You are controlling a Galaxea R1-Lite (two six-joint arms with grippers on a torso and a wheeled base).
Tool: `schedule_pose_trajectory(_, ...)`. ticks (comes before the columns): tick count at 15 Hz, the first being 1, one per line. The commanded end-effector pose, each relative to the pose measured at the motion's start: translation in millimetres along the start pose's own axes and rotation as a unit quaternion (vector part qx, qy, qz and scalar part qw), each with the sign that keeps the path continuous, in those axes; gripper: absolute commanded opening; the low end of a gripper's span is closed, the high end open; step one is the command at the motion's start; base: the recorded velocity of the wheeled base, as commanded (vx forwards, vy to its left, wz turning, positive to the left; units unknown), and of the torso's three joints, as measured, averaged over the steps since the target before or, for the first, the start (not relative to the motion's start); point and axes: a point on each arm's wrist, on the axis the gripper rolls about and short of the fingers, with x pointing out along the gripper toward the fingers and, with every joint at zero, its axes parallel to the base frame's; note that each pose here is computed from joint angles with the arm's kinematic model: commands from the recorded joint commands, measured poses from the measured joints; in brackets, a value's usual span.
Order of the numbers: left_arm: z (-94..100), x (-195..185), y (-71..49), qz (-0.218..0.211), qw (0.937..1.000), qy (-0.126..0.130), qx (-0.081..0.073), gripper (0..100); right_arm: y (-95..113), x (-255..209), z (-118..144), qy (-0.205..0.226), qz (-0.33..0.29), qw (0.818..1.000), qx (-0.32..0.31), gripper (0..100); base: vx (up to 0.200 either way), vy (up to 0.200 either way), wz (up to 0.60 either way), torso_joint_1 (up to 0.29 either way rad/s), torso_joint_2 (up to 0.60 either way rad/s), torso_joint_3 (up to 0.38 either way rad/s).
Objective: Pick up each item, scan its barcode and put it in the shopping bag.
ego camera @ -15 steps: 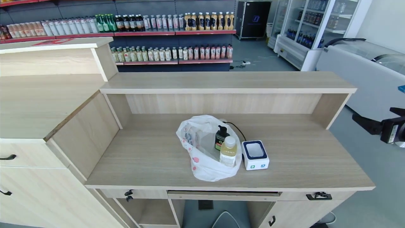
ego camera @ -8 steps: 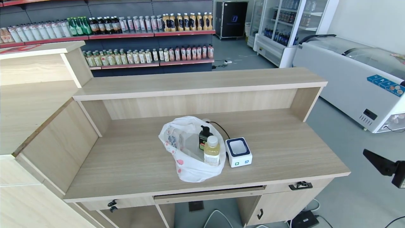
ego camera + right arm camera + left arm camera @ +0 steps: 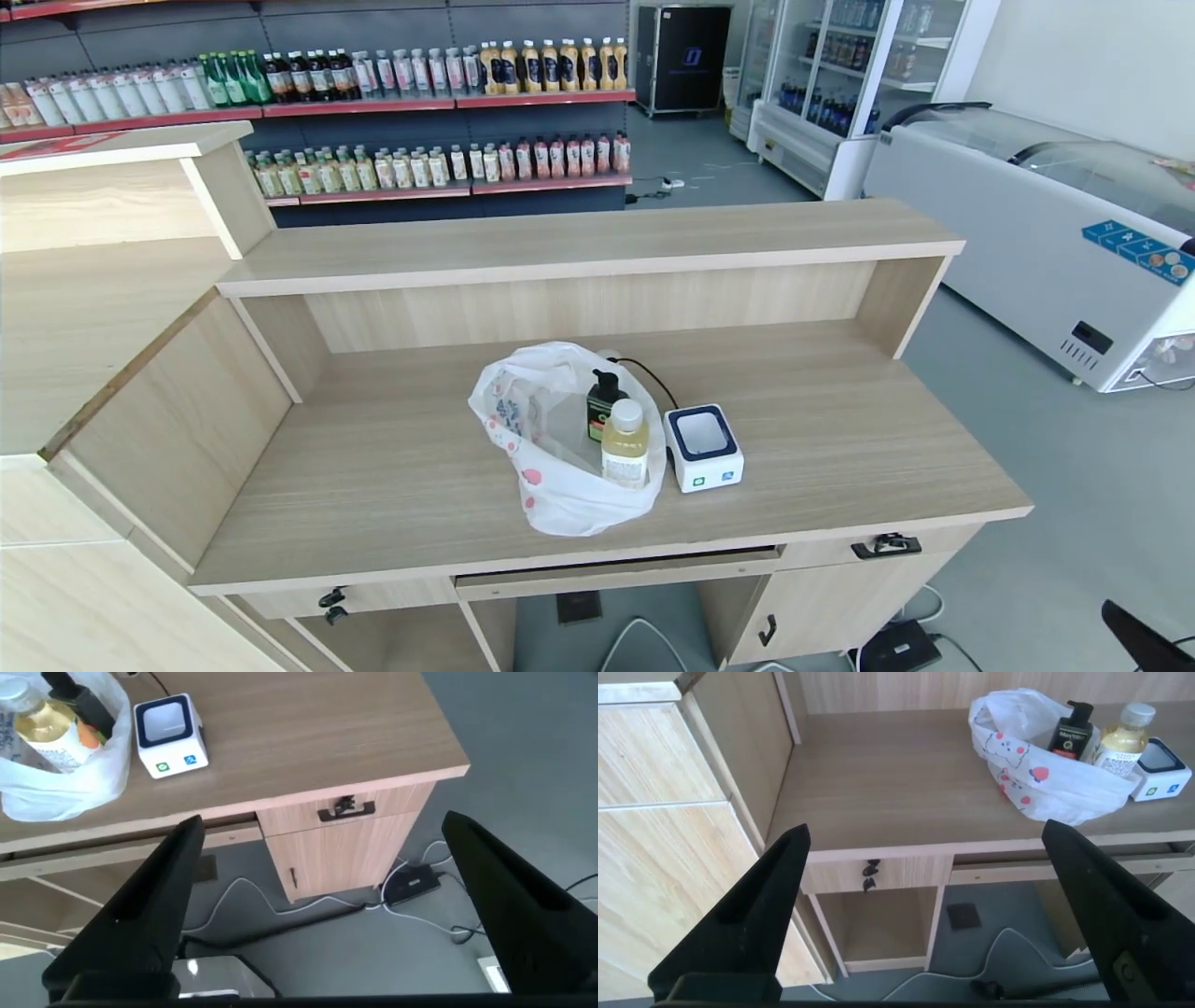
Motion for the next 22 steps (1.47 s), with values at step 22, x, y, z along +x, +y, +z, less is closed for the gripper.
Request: schedule_pose_trajectory(22,0.1,0.0,0.0,0.0,1.0,-0.001,0.0,100,-0.5,-57.3,-50.9,-0.105,0.007,0.994,0.021,100,0.0,0.0,0.0,0.0,0.0,0.0)
